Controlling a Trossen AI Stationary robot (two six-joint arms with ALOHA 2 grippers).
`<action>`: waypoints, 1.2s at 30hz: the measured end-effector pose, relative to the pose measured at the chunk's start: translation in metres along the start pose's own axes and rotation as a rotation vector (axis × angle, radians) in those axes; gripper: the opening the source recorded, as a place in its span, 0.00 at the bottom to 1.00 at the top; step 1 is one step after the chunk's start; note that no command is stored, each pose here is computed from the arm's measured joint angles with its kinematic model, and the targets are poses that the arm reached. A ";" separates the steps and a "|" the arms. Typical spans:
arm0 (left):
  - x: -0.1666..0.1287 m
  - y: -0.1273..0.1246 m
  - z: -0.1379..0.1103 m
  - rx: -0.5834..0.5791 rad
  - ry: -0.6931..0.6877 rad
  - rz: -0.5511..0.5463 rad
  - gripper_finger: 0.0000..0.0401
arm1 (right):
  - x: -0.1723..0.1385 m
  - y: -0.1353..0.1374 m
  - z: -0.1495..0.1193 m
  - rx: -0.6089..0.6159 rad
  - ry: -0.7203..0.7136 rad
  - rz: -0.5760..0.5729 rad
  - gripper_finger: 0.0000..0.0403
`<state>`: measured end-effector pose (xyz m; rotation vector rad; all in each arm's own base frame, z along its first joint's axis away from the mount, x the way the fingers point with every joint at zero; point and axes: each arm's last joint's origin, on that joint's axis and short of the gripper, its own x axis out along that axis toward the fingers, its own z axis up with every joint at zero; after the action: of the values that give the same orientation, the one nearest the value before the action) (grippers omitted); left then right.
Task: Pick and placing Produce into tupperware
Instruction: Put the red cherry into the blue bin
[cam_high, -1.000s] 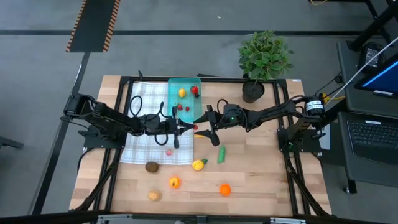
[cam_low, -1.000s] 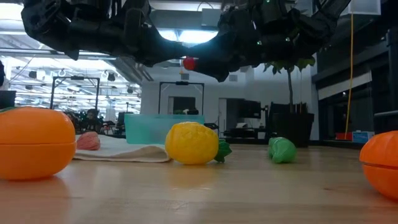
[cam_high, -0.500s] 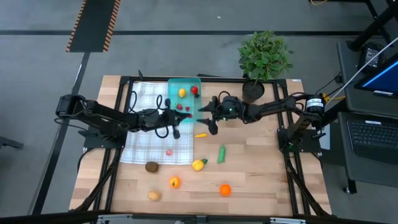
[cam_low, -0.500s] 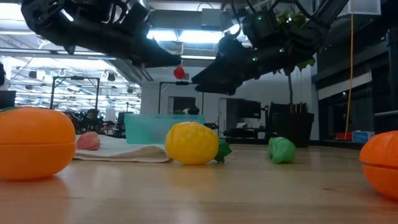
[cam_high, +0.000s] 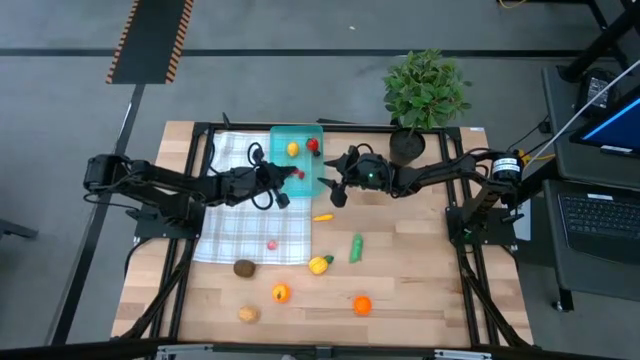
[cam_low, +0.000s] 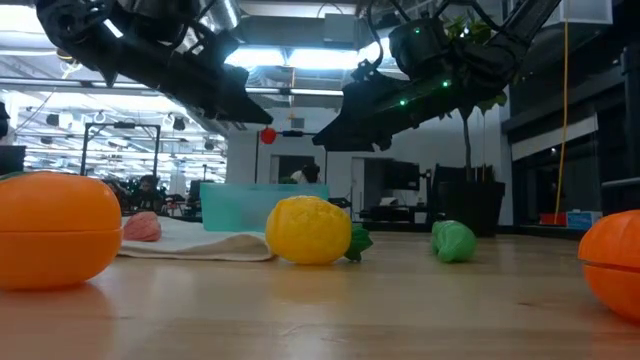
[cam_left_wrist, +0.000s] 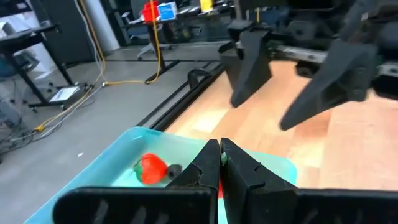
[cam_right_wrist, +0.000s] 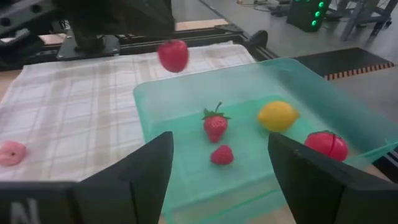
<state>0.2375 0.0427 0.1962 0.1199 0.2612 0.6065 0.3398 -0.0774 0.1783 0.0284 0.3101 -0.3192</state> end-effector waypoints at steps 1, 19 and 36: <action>0.001 0.001 0.000 -0.004 0.002 0.006 0.00 | 0.000 0.000 0.000 0.003 0.000 0.000 0.65; 0.029 0.027 0.024 -0.011 0.272 -0.025 0.00 | 0.000 0.000 0.000 0.001 0.000 0.000 0.66; 0.053 0.052 0.010 -0.046 0.477 -0.097 0.00 | 0.000 0.000 -0.003 -0.026 0.033 0.001 0.66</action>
<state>0.2540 0.1151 0.2046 -0.0843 0.7103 0.5385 0.3387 -0.0770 0.1752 0.0081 0.3470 -0.3142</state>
